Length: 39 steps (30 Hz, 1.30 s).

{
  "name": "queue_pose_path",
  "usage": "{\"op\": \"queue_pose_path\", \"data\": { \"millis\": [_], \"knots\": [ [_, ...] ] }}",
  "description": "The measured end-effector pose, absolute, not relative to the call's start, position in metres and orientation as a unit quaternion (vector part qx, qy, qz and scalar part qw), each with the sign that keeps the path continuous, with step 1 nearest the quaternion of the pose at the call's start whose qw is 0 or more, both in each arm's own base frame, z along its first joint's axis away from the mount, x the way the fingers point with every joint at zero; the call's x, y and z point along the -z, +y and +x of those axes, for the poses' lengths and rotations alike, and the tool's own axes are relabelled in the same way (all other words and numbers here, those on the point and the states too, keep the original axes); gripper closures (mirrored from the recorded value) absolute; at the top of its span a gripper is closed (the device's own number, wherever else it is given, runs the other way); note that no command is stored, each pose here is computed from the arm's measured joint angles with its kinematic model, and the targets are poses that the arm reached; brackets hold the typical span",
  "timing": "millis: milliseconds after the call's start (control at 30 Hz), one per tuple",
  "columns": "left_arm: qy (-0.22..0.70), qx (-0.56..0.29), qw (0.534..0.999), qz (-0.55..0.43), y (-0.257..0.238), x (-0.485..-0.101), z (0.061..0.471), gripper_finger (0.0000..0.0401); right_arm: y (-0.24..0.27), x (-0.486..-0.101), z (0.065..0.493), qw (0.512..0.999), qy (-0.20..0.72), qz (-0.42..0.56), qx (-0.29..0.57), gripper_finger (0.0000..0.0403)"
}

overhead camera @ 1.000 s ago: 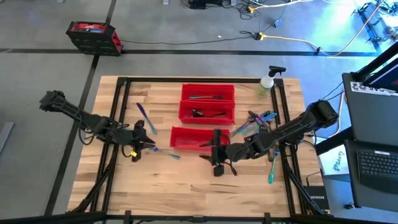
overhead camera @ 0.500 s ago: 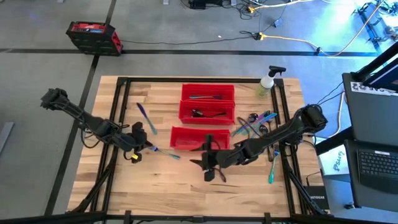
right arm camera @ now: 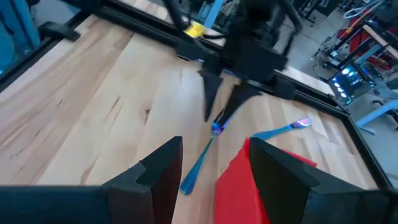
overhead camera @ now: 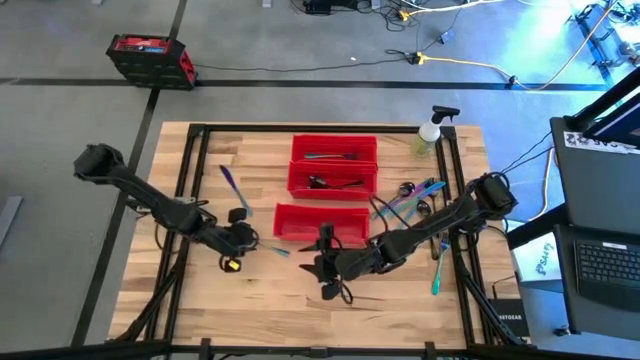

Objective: Sort silverware
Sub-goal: Put the purple fork into the top red bin

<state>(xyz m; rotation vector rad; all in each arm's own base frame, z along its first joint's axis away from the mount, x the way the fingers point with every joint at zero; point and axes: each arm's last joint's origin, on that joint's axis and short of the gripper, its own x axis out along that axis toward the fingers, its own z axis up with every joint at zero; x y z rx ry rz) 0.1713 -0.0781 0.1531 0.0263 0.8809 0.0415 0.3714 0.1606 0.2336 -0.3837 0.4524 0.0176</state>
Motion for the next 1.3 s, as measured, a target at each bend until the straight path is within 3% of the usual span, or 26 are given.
{"op": "queue_pose_path", "data": {
  "millis": [267, 533, 767, 1067, 1300],
  "knots": [
    [0.423, -0.019, 0.905, 0.044, -0.074, -0.143, 0.186, 0.0192, 0.161, -0.229, 0.367, 0.948, 0.250, -0.198, -0.012, 0.0235],
    [0.470, 0.004, 0.881, 0.055, -0.062, -0.126, 0.196, 0.0183, 0.160, -0.226, 0.366, 0.942, 0.266, -0.205, -0.013, 0.0235],
    [0.469, 0.029, 0.882, 0.038, -0.057, -0.122, 0.204, 0.0230, 0.159, -0.221, 0.363, 0.931, 0.293, -0.218, -0.014, 0.0235],
    [0.482, 0.015, 0.875, 0.038, -0.051, -0.121, 0.203, 0.0365, 0.158, -0.219, 0.361, 0.925, 0.307, -0.223, -0.018, 0.0235],
    [0.484, 0.011, 0.874, 0.037, -0.051, -0.121, 0.202, 0.0394, 0.158, -0.219, 0.361, 0.925, 0.307, -0.221, -0.022, 0.0235]
  ]
}}
